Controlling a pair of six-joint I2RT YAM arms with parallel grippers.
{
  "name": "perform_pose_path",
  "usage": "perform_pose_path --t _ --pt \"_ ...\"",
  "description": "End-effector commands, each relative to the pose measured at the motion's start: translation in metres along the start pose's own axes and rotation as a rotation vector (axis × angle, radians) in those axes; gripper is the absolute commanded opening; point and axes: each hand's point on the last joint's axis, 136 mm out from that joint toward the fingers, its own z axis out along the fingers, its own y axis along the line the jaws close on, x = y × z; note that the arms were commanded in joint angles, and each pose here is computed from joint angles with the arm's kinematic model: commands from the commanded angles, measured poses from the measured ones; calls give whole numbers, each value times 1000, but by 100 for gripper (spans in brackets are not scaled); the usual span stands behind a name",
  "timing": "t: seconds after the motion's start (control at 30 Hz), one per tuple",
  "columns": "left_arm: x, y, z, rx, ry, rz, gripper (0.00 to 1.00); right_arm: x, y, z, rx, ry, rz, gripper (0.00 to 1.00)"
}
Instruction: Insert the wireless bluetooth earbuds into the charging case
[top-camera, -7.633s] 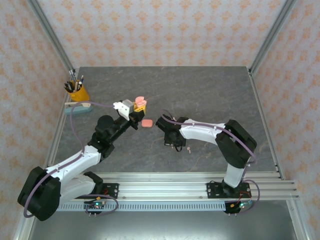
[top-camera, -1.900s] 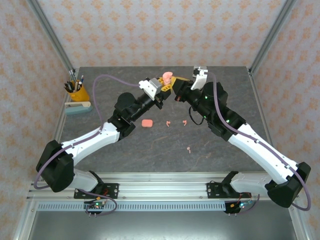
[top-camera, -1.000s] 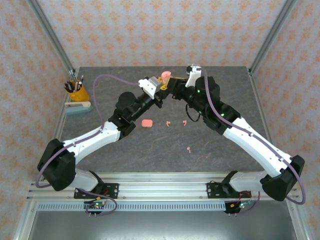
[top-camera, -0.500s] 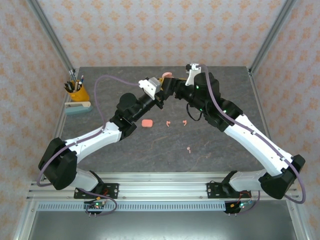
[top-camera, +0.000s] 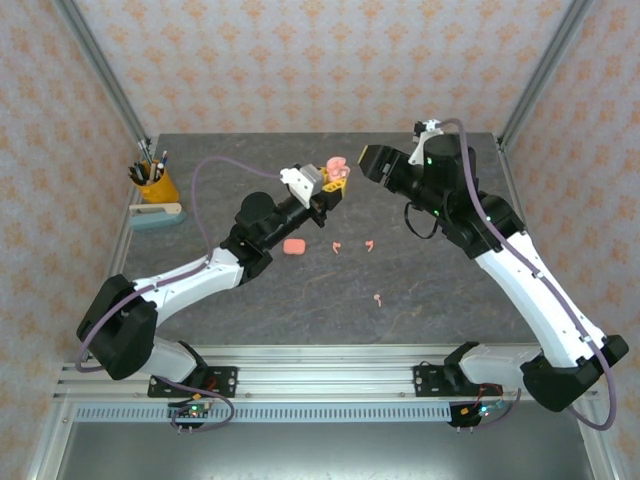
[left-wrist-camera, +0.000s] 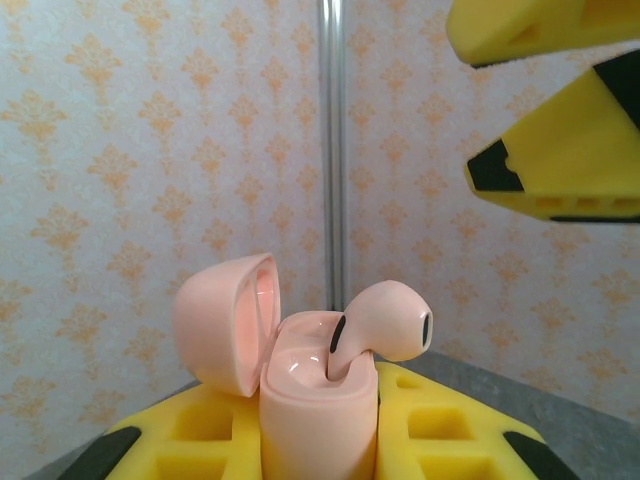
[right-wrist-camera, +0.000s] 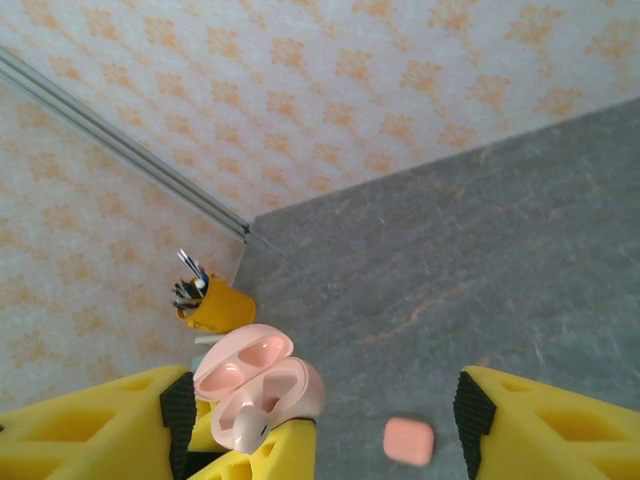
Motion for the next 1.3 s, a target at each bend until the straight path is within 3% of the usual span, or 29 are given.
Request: perform_pose_path --t 0.0,0.17,0.33,0.43,0.8,1.27 --pt "15 -2 -3 64 9 -41 0 32 -17 -1 65 164 -1 58" --pt "26 4 -11 127 24 -111 0 64 -34 3 114 302 -19 30" --pt "31 -5 -15 198 60 -118 0 88 -40 10 117 409 -25 12" --pt "34 -10 -15 222 69 -127 0 95 -41 17 113 441 -21 6" --pt "41 -18 -15 267 100 -140 0 97 -31 39 80 480 3 0" --pt "54 -29 -10 304 135 -133 0 88 -10 46 25 495 8 0"
